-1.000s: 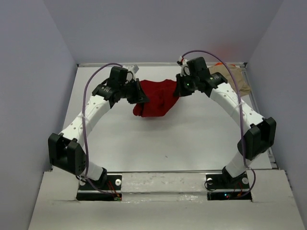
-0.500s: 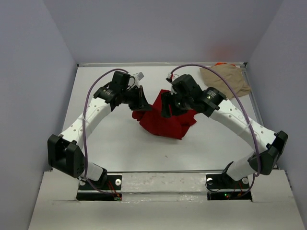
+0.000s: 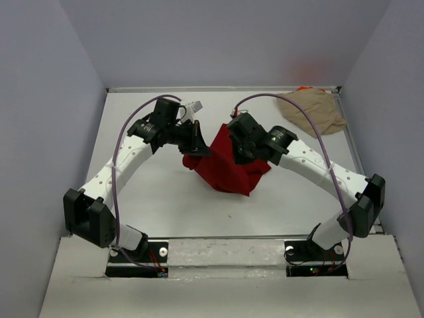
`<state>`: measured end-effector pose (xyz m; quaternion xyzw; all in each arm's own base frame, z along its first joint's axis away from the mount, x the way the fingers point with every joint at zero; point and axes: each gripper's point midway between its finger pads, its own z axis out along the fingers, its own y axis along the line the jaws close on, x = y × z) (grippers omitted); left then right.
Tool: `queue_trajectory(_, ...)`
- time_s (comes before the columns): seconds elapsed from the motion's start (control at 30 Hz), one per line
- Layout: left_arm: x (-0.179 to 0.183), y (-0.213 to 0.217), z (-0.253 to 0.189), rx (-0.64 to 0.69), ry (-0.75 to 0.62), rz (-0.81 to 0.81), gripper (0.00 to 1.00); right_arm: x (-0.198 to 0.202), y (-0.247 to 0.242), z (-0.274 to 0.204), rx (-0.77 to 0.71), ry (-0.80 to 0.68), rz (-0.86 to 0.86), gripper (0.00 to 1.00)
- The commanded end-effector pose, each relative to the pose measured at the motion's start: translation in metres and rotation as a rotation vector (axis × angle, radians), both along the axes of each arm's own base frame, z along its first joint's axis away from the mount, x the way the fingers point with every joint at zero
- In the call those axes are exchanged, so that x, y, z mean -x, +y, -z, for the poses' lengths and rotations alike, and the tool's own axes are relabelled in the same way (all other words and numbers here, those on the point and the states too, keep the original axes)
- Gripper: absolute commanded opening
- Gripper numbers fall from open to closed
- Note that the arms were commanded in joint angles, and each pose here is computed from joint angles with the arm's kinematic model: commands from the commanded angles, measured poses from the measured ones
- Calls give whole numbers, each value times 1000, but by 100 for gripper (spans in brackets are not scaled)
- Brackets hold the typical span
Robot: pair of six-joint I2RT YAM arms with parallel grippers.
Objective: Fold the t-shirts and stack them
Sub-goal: Fold the tshirt
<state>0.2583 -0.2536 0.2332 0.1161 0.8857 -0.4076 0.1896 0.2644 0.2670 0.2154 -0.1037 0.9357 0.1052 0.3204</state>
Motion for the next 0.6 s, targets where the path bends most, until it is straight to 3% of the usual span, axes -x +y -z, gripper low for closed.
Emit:
queue_trajectory(0.0,26,2,-38,64,-65,53,0,-17,13,-8,-16,-55,17,25)
queue_trajectory(0.07,34,-1,-47,94,-64,71,0,-21,19,-12,-32,-66,13,41)
queue_trajectory(0.13,44,-2,-54,113,-71,94,0,-28,22,-10,-34,-59,17,40)
queue_trajectory(0.17,48,-2,-54,110,-69,99,1,-33,21,-12,-34,-65,20,31)
queue_trajectory(0.2,52,0,-54,105,-65,91,7,-38,20,-7,-19,-57,29,9)
queue_trajectory(0.23,54,2,-53,104,-60,82,7,-39,21,-6,-15,-56,28,1)
queue_trajectory(0.3,61,5,-37,92,-6,51,48,-44,20,-2,-2,-52,24,0)
queue_trajectory(0.43,62,10,-32,92,32,-29,99,-51,18,-13,-11,-76,27,1)
queue_trajectory(0.57,59,11,-27,77,61,-78,99,-56,16,-18,-14,-90,31,2)
